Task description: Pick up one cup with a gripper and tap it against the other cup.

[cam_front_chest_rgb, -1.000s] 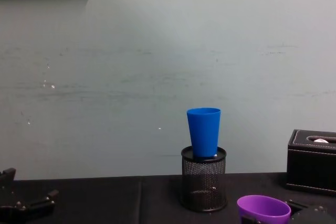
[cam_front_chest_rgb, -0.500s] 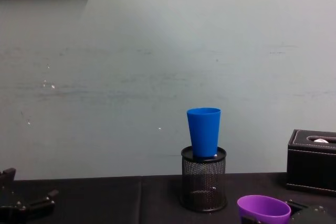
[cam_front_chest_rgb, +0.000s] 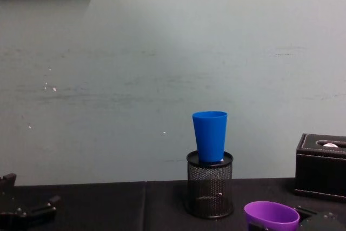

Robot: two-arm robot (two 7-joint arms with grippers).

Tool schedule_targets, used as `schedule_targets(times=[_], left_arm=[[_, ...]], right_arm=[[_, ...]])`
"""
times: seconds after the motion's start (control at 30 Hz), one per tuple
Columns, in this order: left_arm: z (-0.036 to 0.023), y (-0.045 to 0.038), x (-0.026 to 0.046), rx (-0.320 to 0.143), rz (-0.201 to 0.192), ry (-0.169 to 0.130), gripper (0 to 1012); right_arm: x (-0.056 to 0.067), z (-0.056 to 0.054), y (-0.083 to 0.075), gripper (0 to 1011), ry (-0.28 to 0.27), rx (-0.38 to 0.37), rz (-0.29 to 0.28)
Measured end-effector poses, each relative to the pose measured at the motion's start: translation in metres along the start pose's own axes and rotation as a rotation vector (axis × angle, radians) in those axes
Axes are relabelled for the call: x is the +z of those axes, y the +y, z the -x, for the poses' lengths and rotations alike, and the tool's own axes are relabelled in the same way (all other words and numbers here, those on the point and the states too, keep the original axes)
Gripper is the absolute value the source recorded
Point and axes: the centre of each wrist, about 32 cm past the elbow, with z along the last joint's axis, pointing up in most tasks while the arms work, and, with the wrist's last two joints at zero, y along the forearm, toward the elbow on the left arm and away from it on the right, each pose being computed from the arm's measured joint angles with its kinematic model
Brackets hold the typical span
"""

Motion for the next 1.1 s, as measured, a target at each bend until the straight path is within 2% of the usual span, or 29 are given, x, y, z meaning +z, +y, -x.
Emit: schedule_targets(times=[0.57, 0.93, 1.1], left_arm=[[0.0000, 0.0000, 0.0000, 0.000, 0.000, 0.000, 1011], [0.0000, 0.0000, 0.0000, 0.000, 0.000, 0.000, 1012], [0.0000, 0.0000, 0.0000, 0.000, 0.000, 0.000, 1011]], right_arm=[[0.0000, 0.0000, 0.0000, 732, 0.000, 0.000, 0.000], [0.0000, 0.0000, 0.0000, 1003, 0.000, 0.000, 0.000], [0.0000, 0.0000, 0.0000, 1003, 0.000, 0.000, 0.000]])
